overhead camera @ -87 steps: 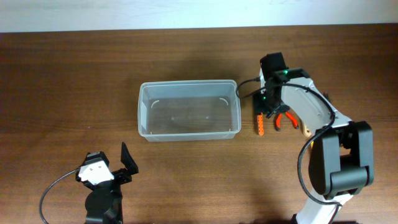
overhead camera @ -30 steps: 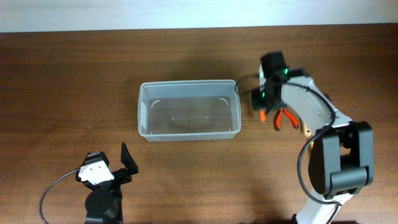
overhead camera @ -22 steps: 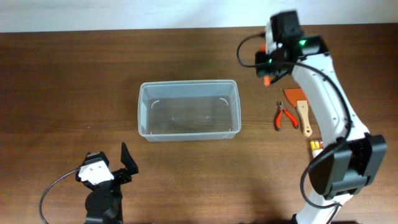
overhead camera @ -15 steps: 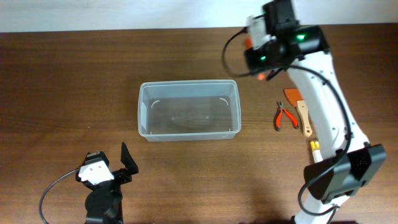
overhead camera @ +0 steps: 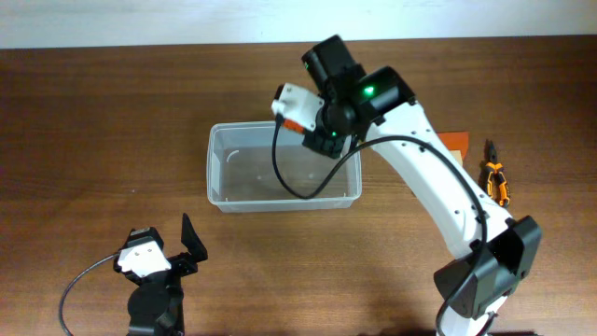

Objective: Pack container
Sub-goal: 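Carry the strip into the container and release it, then move the right gripper back over the red-handled pliers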

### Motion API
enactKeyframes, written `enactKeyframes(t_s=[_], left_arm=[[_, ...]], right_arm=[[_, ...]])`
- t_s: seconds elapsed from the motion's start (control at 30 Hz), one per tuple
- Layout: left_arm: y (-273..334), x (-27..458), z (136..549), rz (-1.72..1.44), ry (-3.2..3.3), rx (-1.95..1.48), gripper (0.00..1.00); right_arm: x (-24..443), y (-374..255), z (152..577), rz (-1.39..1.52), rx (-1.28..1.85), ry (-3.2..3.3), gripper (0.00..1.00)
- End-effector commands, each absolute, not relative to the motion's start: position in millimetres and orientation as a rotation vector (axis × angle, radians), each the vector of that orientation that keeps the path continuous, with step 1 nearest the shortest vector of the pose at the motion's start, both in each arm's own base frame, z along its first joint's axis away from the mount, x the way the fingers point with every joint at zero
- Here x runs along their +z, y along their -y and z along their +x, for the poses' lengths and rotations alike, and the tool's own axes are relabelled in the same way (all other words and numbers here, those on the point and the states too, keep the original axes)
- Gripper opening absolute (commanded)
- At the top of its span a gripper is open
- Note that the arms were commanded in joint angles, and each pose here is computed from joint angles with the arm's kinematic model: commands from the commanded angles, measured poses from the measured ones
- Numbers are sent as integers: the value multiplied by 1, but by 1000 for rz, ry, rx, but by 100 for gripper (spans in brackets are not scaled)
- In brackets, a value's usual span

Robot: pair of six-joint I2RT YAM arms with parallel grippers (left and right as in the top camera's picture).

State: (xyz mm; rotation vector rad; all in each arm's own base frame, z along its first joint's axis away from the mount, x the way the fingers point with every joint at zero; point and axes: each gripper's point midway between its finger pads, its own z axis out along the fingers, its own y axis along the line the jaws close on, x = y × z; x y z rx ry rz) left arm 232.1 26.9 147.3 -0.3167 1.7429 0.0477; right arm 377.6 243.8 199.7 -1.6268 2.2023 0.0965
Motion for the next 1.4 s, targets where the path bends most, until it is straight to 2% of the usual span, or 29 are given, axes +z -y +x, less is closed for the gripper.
enactKeyframes(t_s=[0.0, 0.3, 0.6, 0.73, 0.77, 0.8, 0.83, 0.9, 1.03, 1.17, 1.37], left_arm=[[-27, 147, 232, -309, -1743, 54, 99], [-27, 147, 232, -309, -1743, 54, 99], [-27, 147, 232, -309, -1743, 54, 99], [-27, 147, 232, -309, -1743, 54, 99], [-27, 147, 232, -309, -1743, 55, 99], [-27, 147, 232, -309, -1743, 54, 99], [-27, 147, 232, -309, -1743, 54, 99], [-27, 147, 232, -309, -1743, 54, 99], [-27, 147, 232, -309, -1743, 54, 99], [-27, 147, 232, -309, -1743, 54, 99], [-27, 147, 232, -309, -1743, 54, 99]], right_arm=[[165, -253, 362, -1812, 193, -2153, 4], [97, -263, 350, -1876, 357, -2227, 4], [76, -270, 355, -1844, 391, -2268, 5], [77, -270, 356, -1823, 393, -2284, 24], [77, -270, 356, -1811, 395, -2294, 32], [77, -270, 356, -1801, 396, -2304, 58], [77, -270, 356, -1788, 398, -2315, 73], [77, -270, 356, -1780, 399, -2322, 85], [88, -271, 360, -1741, 391, -2323, 87], [131, -259, 381, -1589, 277, -2340, 88], [233, -184, 423, -987, 25, -2475, 88]])
